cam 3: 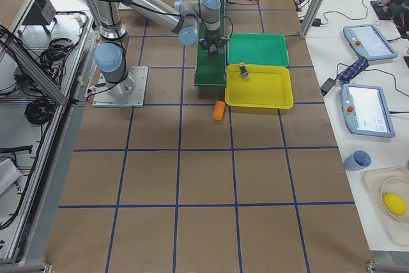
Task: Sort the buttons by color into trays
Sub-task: 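Lift green button with right gripper while left places yellow-capped button on belt, then drop green button into green tray with right while left grasps green-capped button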
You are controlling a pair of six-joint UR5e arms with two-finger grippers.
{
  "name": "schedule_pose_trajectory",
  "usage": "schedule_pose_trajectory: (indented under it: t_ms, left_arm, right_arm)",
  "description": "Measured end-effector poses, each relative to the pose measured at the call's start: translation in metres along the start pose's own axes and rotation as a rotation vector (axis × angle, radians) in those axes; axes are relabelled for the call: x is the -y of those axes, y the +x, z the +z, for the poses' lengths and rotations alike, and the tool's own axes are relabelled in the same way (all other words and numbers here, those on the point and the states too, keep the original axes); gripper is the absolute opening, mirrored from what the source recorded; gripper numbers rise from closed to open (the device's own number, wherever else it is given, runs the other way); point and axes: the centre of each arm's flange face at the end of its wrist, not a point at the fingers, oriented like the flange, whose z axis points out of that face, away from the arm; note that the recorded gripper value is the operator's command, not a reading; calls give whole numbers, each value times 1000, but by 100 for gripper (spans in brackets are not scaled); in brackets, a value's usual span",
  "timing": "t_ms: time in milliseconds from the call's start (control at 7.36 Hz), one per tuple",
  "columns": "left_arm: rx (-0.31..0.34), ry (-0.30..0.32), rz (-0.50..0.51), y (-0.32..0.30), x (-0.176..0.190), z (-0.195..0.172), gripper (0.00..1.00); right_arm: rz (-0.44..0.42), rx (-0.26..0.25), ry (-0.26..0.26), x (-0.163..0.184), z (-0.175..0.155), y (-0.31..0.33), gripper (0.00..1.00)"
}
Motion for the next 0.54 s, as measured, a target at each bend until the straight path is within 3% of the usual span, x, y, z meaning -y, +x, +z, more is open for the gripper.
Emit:
schedule_pose_trajectory:
  t_ms: [272, 544]
  left_arm:
    - [-47, 26, 92, 12, 18, -47, 100]
    - [-52, 28, 262, 12, 88, -99, 100]
  right_arm:
    - [81, -35, 2, 2, -12, 28, 4]
    - [192, -62, -43, 3, -7, 85, 5]
